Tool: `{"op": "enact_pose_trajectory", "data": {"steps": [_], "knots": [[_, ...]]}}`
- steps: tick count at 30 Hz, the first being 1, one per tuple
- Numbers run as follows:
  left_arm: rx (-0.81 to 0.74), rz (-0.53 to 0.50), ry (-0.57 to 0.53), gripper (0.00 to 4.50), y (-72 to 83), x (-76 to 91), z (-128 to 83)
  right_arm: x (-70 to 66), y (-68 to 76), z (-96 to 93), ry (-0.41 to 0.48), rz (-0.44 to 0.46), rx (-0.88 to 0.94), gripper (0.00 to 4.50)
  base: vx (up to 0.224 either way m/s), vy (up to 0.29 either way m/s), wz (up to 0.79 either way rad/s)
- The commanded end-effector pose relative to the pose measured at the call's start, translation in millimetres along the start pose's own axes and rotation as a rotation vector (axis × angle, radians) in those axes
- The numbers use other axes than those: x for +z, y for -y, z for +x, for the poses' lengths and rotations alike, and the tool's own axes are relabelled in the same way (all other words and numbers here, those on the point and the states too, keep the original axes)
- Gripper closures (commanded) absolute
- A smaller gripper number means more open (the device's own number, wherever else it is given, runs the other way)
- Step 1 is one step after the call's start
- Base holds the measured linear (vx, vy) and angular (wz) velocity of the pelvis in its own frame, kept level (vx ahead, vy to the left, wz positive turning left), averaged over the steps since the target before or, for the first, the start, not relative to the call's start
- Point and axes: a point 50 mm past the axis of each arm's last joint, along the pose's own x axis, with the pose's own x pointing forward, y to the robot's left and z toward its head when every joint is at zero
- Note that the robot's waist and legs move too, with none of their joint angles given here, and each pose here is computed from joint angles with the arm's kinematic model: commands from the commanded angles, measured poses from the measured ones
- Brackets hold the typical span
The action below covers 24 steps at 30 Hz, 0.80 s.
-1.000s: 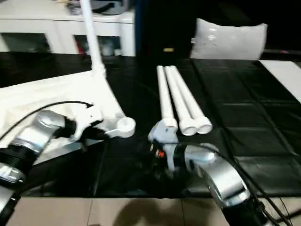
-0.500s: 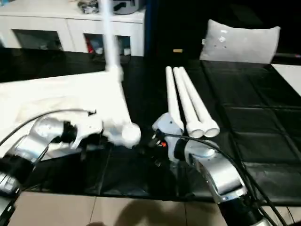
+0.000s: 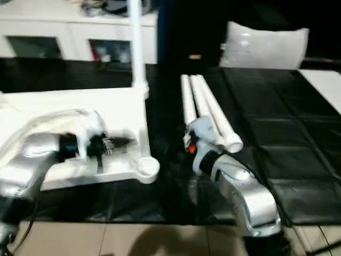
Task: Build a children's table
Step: Rotate table base, then pick table leg
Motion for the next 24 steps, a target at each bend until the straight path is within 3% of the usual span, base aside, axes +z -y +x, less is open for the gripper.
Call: {"op": "enact_pose_trajectory", "data": {"steps": [1, 3, 7, 13, 24], "knots": [[0.108, -0.031, 0.026, 3.04, -4.7, 5.0, -5, 1.9, 1.5, -2.8, -0.006, 0.023, -0.034, 0.0, 0.0, 0.0, 0.0], [0.258, -0.096, 0.047, 2.95, 2.6, 4.9, -12, -3.4, -1.2, -5.3, -0.027, 0.022, -0.093, 0.0, 0.0, 0.0, 0.0], [0.417, -0.099, 0.038, 2.6, 12.1, 2.8, -18, -8.1, -3.8, -9.1, -0.039, 0.002, -0.148, 0.0, 0.0, 0.0, 0.0], [0.731, -0.208, 0.129, 2.18, 37.2, -0.6, -26, -10.6, -7.3, -15.3, 0.033, 0.052, -0.206, 0.0, 0.0, 0.0, 0.0], [0.804, -0.183, 0.054, 2.18, 51.3, -3.0, -35, -18.4, -20.7, -9.2, 0.018, 0.044, -0.118, 0.0, 0.0, 0.0, 0.0]]}}
